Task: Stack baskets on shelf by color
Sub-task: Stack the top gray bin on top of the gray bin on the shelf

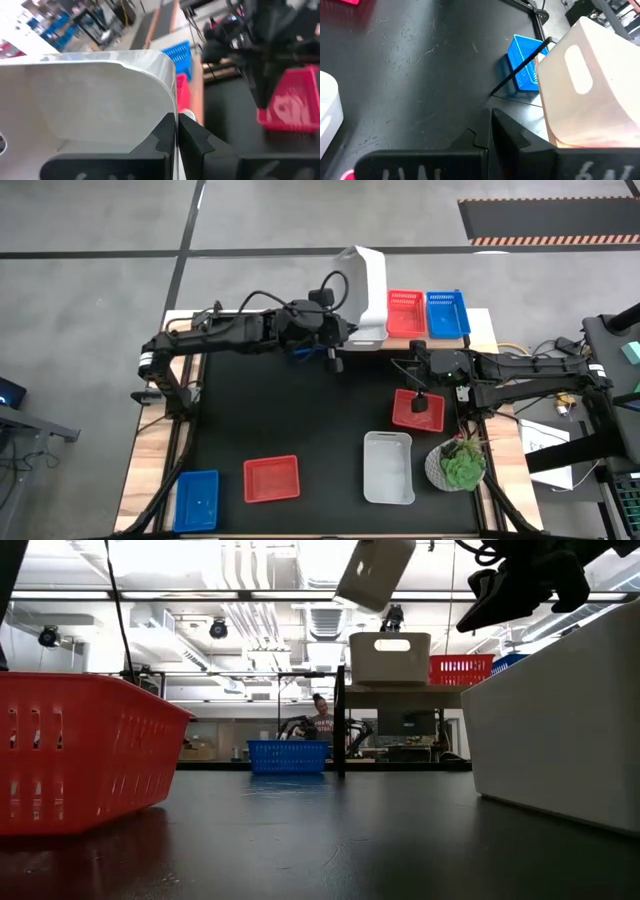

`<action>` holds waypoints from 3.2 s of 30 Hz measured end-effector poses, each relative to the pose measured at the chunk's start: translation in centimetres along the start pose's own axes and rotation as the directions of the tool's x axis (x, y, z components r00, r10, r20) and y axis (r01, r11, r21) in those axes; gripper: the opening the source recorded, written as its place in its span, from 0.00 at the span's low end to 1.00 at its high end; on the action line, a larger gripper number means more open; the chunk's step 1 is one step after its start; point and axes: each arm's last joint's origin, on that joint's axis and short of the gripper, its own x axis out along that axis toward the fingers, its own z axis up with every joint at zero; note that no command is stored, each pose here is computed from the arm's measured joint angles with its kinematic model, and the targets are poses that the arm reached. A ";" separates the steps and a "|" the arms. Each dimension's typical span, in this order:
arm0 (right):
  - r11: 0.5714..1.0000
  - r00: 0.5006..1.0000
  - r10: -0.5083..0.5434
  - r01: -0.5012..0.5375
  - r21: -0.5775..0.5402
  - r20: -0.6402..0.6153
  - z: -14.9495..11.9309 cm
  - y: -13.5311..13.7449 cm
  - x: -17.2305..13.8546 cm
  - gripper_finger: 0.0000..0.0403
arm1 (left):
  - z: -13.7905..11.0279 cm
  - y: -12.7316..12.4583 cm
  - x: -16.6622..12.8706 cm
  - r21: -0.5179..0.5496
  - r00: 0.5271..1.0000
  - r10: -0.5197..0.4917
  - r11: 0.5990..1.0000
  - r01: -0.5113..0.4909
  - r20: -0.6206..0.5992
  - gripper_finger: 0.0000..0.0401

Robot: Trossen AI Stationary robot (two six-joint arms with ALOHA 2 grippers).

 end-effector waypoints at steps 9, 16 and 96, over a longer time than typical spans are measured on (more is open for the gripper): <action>1.000 1.000 -0.001 0.001 0.010 0.003 0.0 0.0 0.0 0.02 | 1.4 -0.8 -2.7 0.006 0.999 -0.021 1.000 0.021 0.050 0.00; 1.000 1.000 -0.002 0.002 0.010 0.003 0.0 0.0 0.0 0.02 | 2.9 -2.6 -6.5 0.020 0.995 -0.051 0.999 0.049 0.084 0.00; 0.980 0.985 0.103 -0.124 0.154 0.137 6.6 7.2 7.4 0.02 | -13.1 -16.2 -6.9 -0.239 0.814 -0.449 0.892 0.384 -0.369 0.40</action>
